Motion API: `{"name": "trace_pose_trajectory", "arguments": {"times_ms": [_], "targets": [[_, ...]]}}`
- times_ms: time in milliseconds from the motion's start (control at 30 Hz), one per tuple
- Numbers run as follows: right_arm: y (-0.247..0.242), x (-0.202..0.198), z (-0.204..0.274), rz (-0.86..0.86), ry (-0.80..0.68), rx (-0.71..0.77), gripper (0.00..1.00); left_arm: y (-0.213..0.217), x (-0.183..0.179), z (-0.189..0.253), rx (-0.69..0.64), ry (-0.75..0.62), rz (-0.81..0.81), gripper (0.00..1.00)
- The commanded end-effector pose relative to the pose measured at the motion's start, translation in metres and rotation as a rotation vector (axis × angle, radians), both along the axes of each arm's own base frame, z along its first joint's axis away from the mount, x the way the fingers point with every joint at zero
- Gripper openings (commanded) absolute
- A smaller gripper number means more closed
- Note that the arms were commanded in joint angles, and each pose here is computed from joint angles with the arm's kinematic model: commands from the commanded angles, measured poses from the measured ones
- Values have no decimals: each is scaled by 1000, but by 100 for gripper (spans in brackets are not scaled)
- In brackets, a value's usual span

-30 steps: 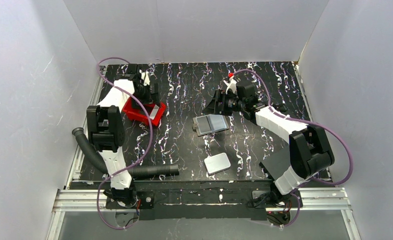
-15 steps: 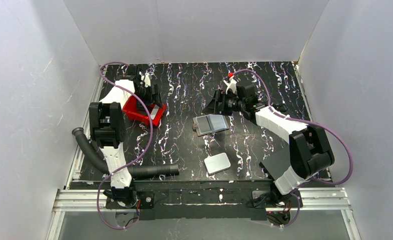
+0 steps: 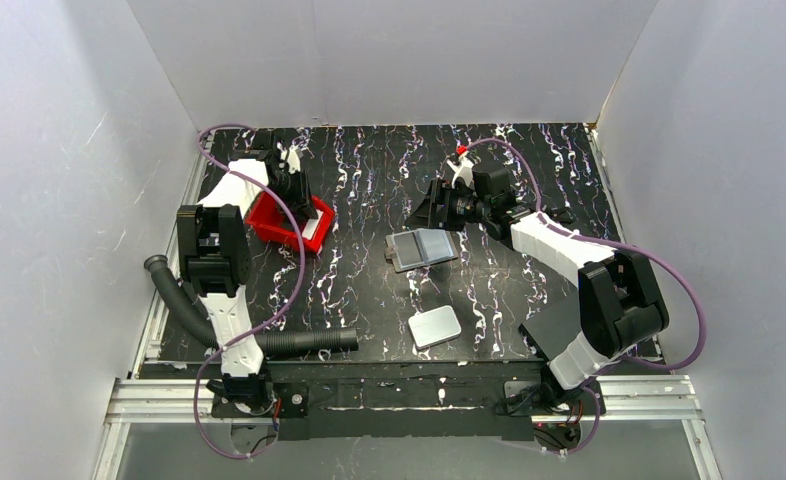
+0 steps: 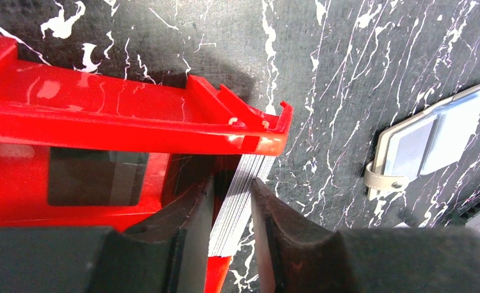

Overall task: Put the credit cards into the card holder
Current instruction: Pick up the credit card from the storage box.

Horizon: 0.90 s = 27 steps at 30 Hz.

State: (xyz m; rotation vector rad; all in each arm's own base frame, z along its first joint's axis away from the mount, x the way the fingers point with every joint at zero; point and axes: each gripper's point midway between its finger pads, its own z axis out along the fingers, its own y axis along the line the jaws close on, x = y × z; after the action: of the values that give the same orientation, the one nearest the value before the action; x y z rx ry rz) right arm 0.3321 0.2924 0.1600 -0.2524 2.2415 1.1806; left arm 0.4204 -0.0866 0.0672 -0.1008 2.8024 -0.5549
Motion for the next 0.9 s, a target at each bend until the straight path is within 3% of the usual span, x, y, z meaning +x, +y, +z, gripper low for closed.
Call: {"name": "trace_pose_trajectory", "arguments": {"times_ms": [0, 600, 867], "targets": [[4, 6, 16, 6, -61, 25, 80, -2, -7, 14, -5, -14, -14, 25], [5, 6, 16, 8, -55, 31, 79, 2, -5, 16, 21, -24, -2, 4], [6, 5, 14, 11, -51, 32, 79, 9, -5, 29, 56, -59, 8, 0]]}}
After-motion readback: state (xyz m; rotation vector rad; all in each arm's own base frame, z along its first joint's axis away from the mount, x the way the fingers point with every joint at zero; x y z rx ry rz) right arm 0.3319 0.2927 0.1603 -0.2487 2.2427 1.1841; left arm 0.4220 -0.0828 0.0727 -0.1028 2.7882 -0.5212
